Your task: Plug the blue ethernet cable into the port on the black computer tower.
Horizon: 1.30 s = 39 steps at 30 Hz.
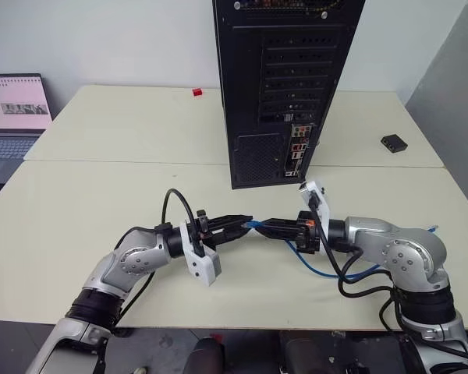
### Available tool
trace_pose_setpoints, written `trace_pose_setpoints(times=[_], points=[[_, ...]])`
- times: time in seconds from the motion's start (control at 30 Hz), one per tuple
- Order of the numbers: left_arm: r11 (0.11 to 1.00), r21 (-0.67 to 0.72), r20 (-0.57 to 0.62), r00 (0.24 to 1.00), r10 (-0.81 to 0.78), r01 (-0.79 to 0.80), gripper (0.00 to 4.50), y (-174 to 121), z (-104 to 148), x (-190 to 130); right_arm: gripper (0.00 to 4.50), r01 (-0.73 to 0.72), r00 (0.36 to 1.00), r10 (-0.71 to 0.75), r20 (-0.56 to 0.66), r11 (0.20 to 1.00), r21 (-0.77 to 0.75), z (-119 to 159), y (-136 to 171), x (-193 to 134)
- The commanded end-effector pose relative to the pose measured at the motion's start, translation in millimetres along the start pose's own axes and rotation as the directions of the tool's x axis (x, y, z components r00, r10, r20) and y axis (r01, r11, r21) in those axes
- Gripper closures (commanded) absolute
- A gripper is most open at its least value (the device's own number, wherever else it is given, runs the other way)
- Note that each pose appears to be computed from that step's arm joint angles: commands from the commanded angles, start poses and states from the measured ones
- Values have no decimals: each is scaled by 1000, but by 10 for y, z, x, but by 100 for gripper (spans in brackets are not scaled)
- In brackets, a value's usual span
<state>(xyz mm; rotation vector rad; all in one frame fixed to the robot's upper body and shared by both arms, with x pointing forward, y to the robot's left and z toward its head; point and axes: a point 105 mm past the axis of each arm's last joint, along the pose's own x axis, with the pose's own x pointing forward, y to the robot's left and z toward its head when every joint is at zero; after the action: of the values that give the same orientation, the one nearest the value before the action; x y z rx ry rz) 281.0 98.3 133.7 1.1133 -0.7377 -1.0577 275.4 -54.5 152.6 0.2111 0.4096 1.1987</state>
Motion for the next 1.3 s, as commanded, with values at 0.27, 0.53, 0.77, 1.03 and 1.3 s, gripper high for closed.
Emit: trace_pose_setpoints(times=[0.27,0.53,0.77,1.03,1.3], points=[[864,-439,-210,963,168,-247,110,327,-322,-195,450,281,935,-244,257,953,-116,413,-122,-306],[644,-726,-229,968,103,-240,3,332,-83,84,450,688,682,-574,454,714,-131,662,-368,-407],[608,-706,-366,922,128,-364,3,370,-101,284,450,833,499,-697,515,550,-62,680,-477,-245],[585,-667,-465,871,157,-461,3,383,-223,326,450,869,393,-756,524,491,57,715,-566,-112],[609,-630,-481,858,181,-482,3,420,-225,362,450,884,337,-758,558,459,91,854,-606,-97]])
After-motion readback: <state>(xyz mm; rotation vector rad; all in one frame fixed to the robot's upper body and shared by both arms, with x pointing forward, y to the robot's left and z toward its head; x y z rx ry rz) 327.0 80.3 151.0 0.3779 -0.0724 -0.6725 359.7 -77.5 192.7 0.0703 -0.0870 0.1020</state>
